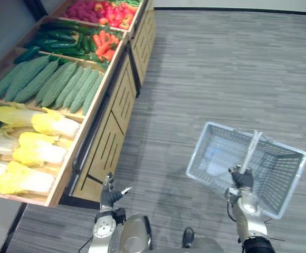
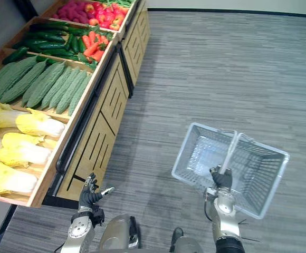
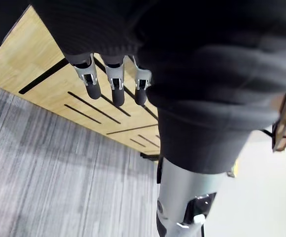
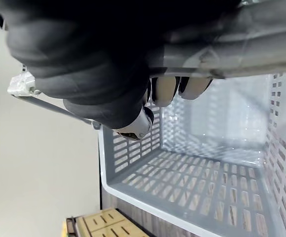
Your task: Pick vegetable in the basket
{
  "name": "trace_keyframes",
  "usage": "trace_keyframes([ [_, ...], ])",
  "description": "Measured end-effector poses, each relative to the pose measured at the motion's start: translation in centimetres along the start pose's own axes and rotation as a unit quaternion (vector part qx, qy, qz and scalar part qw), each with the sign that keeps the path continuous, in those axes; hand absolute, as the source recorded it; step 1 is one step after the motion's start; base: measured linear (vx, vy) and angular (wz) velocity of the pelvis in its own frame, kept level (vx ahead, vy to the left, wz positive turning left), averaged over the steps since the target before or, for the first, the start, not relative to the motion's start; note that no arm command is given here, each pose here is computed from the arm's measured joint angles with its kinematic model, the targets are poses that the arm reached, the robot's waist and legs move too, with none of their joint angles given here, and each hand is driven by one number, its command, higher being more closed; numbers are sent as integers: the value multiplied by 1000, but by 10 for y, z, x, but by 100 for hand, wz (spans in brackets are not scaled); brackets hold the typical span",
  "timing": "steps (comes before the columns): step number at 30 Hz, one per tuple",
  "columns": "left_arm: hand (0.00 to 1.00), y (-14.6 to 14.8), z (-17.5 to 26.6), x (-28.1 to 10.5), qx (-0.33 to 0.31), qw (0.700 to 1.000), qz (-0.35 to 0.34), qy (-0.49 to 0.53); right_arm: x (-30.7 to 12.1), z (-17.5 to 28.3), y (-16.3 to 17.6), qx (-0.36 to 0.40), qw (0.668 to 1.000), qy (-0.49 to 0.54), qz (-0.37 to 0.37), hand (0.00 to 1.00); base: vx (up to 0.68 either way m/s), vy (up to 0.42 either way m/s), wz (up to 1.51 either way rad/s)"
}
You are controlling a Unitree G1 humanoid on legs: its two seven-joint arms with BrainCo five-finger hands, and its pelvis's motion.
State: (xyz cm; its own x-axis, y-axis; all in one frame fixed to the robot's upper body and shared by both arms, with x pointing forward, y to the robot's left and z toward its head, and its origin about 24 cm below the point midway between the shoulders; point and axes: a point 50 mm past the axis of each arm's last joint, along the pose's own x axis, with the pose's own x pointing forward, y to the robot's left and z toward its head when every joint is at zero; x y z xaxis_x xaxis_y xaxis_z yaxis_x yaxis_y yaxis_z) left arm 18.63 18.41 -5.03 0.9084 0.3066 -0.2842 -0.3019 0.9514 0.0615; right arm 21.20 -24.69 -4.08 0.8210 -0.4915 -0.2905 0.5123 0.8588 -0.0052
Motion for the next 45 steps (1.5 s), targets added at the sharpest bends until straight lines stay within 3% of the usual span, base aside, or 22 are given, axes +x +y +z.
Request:
trace_keyframes([
  [7,0,5,-14,-11,15,1000,-4,27,-16,-43,-8,-34,995,94,7,100,350,50,86],
  [17,0,-8,4,-8,11,1000,-15,-9,-41,-52,-18,-5,995,100,-4,100,350,-306,151],
  [23,0,-37,41,-8,-19,994,-57,-88,-47,-47,-24,15,996,86,-13,100,154,-357,128],
  [30,0,-35,75,-9,-41,985,-49,-160,-60,-56,-37,34,993,104,-41,100,-35,-63,107],
  [37,0,-29,107,6,34,969,-36,-243,-67,-70,-31,49,989,133,-32,100,-17,99,24],
  [45,0,2,105,51,165,961,47,-216,-61,-77,-11,47,987,151,18,100,74,62,-18],
])
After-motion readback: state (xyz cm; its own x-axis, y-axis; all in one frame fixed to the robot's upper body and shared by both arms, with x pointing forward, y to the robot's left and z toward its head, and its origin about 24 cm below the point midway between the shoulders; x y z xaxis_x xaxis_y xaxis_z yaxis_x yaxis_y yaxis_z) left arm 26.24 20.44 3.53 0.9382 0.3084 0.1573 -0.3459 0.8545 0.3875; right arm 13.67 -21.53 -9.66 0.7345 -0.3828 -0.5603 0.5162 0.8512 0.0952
